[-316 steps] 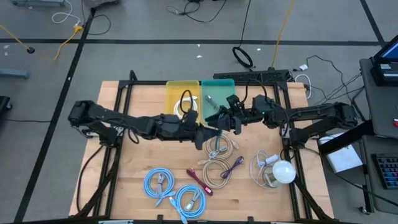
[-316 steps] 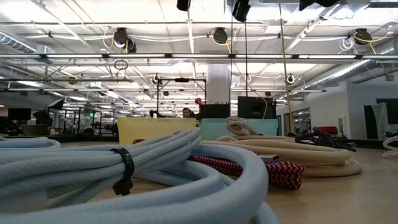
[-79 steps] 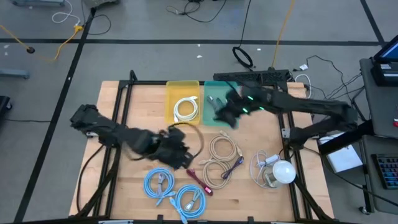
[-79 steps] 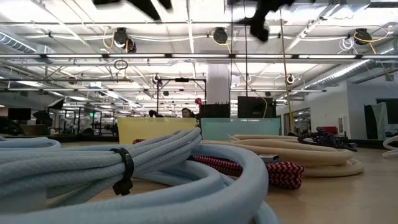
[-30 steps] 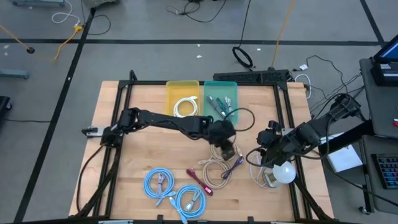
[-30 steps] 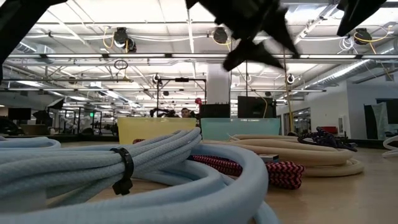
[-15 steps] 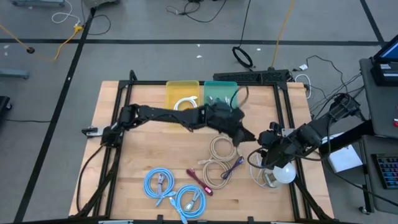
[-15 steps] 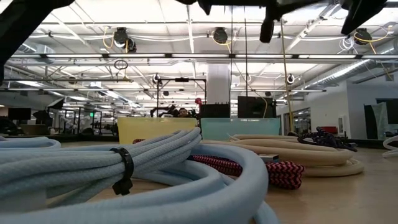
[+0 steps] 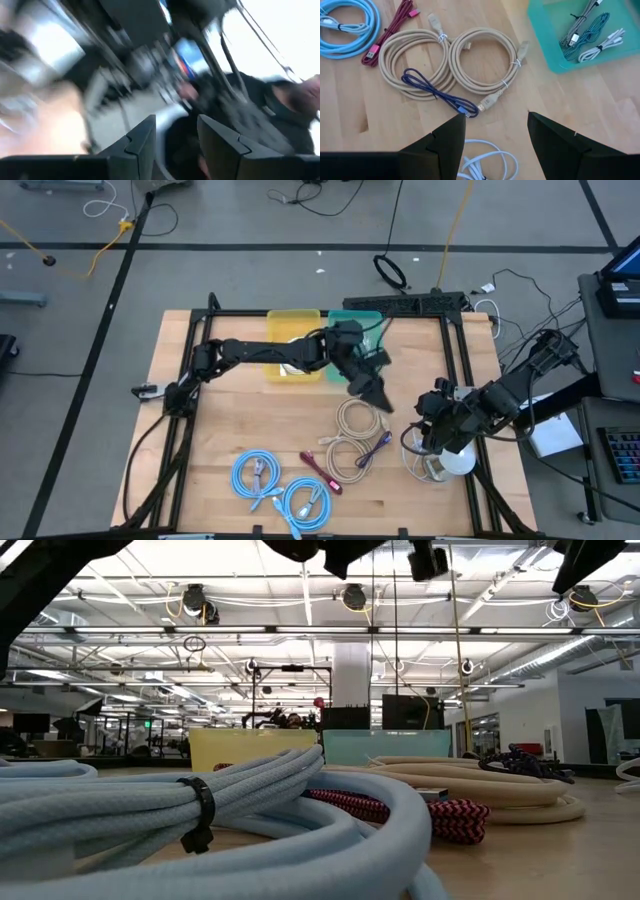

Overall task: Pick and place USB-C Cables
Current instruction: Put the top large light brown charger cable into the yellow bin

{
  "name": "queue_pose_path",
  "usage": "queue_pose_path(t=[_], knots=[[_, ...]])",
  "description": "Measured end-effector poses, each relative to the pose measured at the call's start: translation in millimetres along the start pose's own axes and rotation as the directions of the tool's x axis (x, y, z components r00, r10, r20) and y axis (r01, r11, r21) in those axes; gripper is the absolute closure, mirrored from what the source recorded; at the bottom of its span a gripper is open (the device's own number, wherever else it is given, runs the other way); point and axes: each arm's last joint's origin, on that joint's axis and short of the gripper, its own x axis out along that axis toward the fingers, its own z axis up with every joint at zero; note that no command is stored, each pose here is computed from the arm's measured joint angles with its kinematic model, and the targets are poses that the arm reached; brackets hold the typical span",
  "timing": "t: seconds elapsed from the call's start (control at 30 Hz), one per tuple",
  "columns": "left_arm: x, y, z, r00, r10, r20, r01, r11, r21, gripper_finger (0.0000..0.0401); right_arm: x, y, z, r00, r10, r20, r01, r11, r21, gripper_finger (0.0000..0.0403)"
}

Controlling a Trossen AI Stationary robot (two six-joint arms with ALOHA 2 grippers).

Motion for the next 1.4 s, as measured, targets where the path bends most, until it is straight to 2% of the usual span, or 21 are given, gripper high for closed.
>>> queue_pose_path(t=[0.07, 0.17, 0.3, 0.37, 0.43, 0.5, 0.53, 0.57, 0.6, 0.67, 0.7, 0.73, 0.77, 0.8, 0.87, 0.97, 1.07, 1.1, 1.27, 1.33, 1.4], knots=[[4.9, -3.7, -6.0, 0.99, -0.079, -0.118, 0.075, 0.996, -0.044, 0.0254, 0.0, -0.2, -0.2, 1.0, -0.001, -0.003, 0.001, 1.0, -0.002, 0.0193], [15.8, -10.0, -15.5, 0.958, -0.16, -0.238, 0.134, 0.984, -0.122, 0.0254, 0.0, -0.8, -0.7, 1.0, -0.007, -0.008, 0.007, 1.0, -0.005, 0.0193], [33.2, -19.7, -33.0, 0.944, -0.151, -0.294, 0.096, 0.976, -0.196, 0.0254, -0.1, -1.4, -1.3, 1.0, -0.011, -0.014, 0.011, 1.0, -0.006, 0.0193], [40.1, -18.1, -45.3, 0.933, -0.133, -0.334, 0.048, 0.967, -0.252, 0.0254, 0.0, -1.5, -1.4, 1.0, -0.012, -0.016, 0.012, 1.0, 0.002, 0.0193], [44.5, -9.9, -61.4, 0.926, -0.072, -0.372, -0.046, 0.953, -0.298, 0.0254, 0.0, -1.8, -1.7, 1.0, -0.015, -0.019, 0.015, 1.0, 0.005, 0.0193], [42.7, 1.1, -79.0, 0.911, 0.091, -0.402, -0.217, 0.935, -0.281, 0.0258, 0.0, -2.2, -2.0, 1.0, -0.019, -0.022, 0.019, 1.0, 0.003, 0.0193], [37.5, 4.4, -87.7, 0.878, 0.218, -0.426, -0.342, 0.908, -0.241, 0.0262, -0.1, -2.5, -2.2, 0.999, -0.022, -0.024, 0.022, 1.0, 0.002, 0.0193], [30.5, 7.5, -96.2, 0.812, 0.361, -0.459, -0.48, 0.86, -0.174, 0.0266, -0.1, -2.8, -2.5, 0.999, -0.025, -0.026, 0.025, 1.0, 0.0, 0.0193], [22.6, 10.8, -103.3, 0.71, 0.509, -0.487, -0.614, 0.786, -0.074, 0.0271, -0.1, -3.1, -2.7, 0.999, -0.028, -0.028, 0.028, 1.0, -0.001, 0.0193], [7.4, 16.0, -113.4, 0.426, 0.752, -0.503, -0.814, 0.561, 0.15, 0.0279, -0.1, -4.0, -3.3, 0.999, -0.037, -0.033, 0.037, 0.999, -0.007, 0.0193], [2.5, 18.6, -115.7, 0.309, 0.816, -0.488, -0.853, 0.465, 0.237, 0.0284, -0.1, -4.3, -3.5, 0.999, -0.041, -0.034, 0.04, 0.999, -0.01, 0.0193], [0.2, 20.4, -115.2, 0.238, 0.858, -0.455, -0.874, 0.393, 0.286, 0.0288, -0.2, -4.7, -3.8, 0.998, -0.044, -0.036, 0.044, 0.999, -0.013, 0.0193], [0.1, 21.5, -112.7, 0.207, 0.887, -0.412, -0.888, 0.348, 0.301, 0.0293, -0.2, -4.8, -3.8, 0.998, -0.046, -0.037, 0.045, 0.999, -0.014, 0.0193], [1.4, 22.1, -109.6, 0.213, 0.902, -0.375, -0.9, 0.33, 0.285, 0.0297, -0.2, -4.9, -3.8, 0.998, -0.047, -0.035, 0.046, 0.999, -0.014, 0.0193], [6.4, 22.6, -103.5, 0.258, 0.915, -0.309, -0.912, 0.336, 0.233, 0.0302, -0.2, -5.0, -3.4, 0.998, -0.054, -0.025, 0.054, 0.998, -0.014, 0.0193], [12.0, 26.8, -99.3, 0.295, 0.92, -0.257, -0.931, 0.338, 0.14, 0.0303, -0.1, -5.1, -3.0, 0.998, -0.061, -0.013, 0.061, 0.998, -0.01, 0.0193], [7.4, 42.4, -98.7, 0.316, 0.898, -0.305, -0.941, 0.338, 0.02, 0.03, -0.2, -5.5, -2.5, 0.997, -0.074, 0.004, 0.074, 0.997, -0.003, 0.0193], [4.6, 48.3, -100.1, 0.311, 0.89, -0.334, -0.945, 0.326, -0.011, 0.0293, -0.2, -5.4, -2.4, 0.997, -0.074, 0.006, 0.074, 0.997, -0.002, 0.0193], [-6.6, 62.5, -100.8, 0.272, 0.883, -0.384, -0.962, 0.265, -0.071, 0.0214, -0.1, -5.5, -2.4, 0.997, -0.075, 0.005, 0.075, 0.997, -0.002, 0.0193], [-10.1, 64.4, -97.8, 0.273, 0.886, -0.374, -0.962, 0.254, -0.102, 0.0174, -0.2, -5.5, -2.4, 0.997, -0.075, 0.005, 0.075, 0.997, -0.001, 0.0193], [-13.5, 67.0, -91.8, 0.292, 0.894, -0.34, -0.956, 0.261, -0.134, 0.0138, -0.2, -5.5, -2.4, 0.997, -0.074, 0.005, 0.074, 0.997, 0.004, 0.0193]])
